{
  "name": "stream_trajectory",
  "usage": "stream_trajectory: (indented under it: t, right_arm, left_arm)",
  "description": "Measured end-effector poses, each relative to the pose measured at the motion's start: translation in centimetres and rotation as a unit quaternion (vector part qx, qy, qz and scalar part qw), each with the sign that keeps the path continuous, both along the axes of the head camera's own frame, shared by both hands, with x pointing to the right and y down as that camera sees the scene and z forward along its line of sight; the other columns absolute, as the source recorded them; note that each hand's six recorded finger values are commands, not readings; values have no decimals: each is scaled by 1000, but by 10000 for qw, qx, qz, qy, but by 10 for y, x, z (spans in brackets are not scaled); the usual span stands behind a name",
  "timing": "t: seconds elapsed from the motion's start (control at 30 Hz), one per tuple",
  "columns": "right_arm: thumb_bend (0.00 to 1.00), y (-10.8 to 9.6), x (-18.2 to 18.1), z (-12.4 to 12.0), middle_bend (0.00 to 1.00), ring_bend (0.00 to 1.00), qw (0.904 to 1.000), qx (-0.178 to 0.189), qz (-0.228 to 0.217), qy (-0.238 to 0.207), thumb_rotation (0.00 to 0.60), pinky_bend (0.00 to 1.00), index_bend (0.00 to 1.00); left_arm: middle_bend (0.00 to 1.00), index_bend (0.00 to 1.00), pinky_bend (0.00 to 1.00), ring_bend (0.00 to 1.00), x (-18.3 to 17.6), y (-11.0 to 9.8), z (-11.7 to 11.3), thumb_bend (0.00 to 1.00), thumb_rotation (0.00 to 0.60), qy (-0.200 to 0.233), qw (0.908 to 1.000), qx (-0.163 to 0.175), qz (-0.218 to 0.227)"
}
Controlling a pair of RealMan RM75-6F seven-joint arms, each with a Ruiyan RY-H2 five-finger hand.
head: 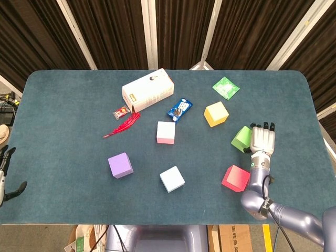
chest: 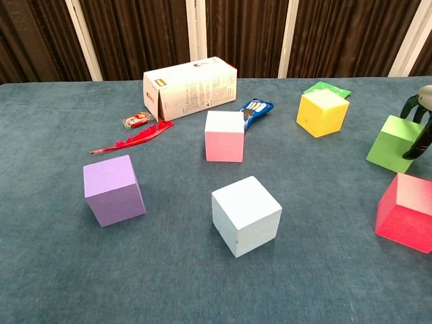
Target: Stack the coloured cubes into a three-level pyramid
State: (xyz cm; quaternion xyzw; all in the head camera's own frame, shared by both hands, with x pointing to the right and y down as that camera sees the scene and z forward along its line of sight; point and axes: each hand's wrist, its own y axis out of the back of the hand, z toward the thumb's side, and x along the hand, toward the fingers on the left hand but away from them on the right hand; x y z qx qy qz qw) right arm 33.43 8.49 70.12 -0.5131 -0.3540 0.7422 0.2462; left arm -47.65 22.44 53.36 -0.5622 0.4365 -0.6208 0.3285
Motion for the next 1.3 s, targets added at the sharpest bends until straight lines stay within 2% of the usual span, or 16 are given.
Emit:
stream_trajectory:
  t: [0.2, 0.4, 0.6, 0.8, 1.0, 1.13, 1.3]
  right_arm:
    - [176, 0, -1, 0, 361, 158, 10000, 5, -30, -5, 600, 0, 325]
    - [225, 0, -4, -2, 412, 198, 9999, 68, -68, -104, 600, 0, 373]
    - [240, -4, -11, -8, 428, 210, 9994, 186, -142, -235, 600, 0, 387]
    - [240, -6, -26, -14, 428, 210, 9972, 187, -324, -643, 600, 0, 387]
    - [241, -9, -54, -21, 428, 210, 9886, 165, -797, -1264, 600, 0, 387]
    - [242, -7, -80, -24, 428, 210, 9783, 117, -1213, -1676, 600, 0, 387]
    - [242, -5, -104, -22, 428, 210, 9720, 105, -1481, -1823, 600, 0, 387]
  left_arm:
    - [0, 57, 0, 0, 0, 0, 0, 319, 600, 1, 10000, -7, 1]
    - [0, 60, 0, 0, 0, 0, 0, 319, 600, 4, 10000, -5, -1]
    - [0, 60, 0, 0, 0, 0, 0, 319, 600, 10, 10000, 9, -14]
    - [0, 60, 0, 0, -1, 0, -1, 319, 600, 13, 10000, 14, -15]
    - [0, 60, 0, 0, -1, 0, 1, 319, 600, -18, 10000, -23, -19]
    - [0, 61, 0, 0, -2, -1, 2, 319, 600, -35, 10000, -31, -21]
    - [0, 61, 0, 0, -4, -2, 2, 319, 600, -30, 10000, -35, -60]
